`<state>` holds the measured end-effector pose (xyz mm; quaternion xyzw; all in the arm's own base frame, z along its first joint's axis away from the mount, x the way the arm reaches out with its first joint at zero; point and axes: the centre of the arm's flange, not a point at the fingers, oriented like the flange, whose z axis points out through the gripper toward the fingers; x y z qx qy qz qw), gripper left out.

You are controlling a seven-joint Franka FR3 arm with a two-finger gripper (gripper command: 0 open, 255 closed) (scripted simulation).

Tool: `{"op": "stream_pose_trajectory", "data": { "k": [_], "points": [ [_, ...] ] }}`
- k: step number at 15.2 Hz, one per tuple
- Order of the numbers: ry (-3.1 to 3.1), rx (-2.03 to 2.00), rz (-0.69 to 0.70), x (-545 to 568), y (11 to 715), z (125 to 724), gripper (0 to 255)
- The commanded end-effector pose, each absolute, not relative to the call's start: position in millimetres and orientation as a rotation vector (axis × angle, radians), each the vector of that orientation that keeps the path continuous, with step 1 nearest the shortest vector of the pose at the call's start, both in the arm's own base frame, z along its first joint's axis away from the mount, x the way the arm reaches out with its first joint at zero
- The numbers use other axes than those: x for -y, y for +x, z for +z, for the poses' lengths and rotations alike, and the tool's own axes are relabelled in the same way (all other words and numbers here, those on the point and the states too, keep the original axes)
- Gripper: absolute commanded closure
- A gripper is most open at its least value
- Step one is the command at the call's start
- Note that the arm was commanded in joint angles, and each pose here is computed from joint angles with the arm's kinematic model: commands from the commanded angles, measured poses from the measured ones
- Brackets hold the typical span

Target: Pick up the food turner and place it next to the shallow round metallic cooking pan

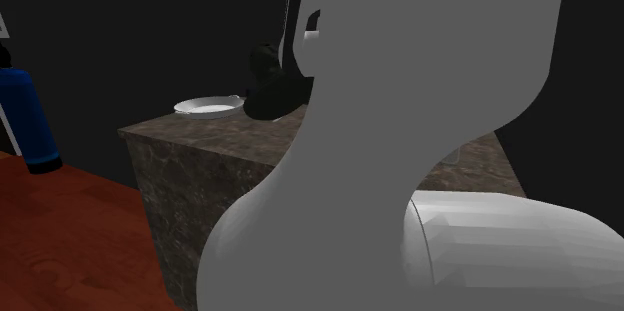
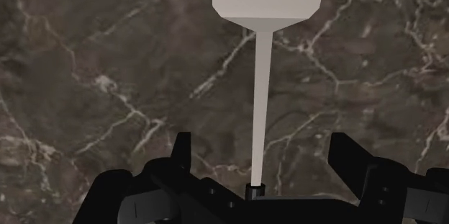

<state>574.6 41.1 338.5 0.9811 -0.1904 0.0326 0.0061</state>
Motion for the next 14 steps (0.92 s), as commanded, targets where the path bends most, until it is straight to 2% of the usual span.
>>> {"op": "stream_pose_trajectory", "data": {
  "k": [1, 10, 14],
  "points": [
    [3.07, 0.596, 0.102, -41.1, 574.6, 338.5, 255],
    [3.07, 0.596, 0.102, -41.1, 574.6, 338.5, 255],
    [3.07, 0.596, 0.102, -41.1, 574.6, 359.6, 255]
  ]
}}
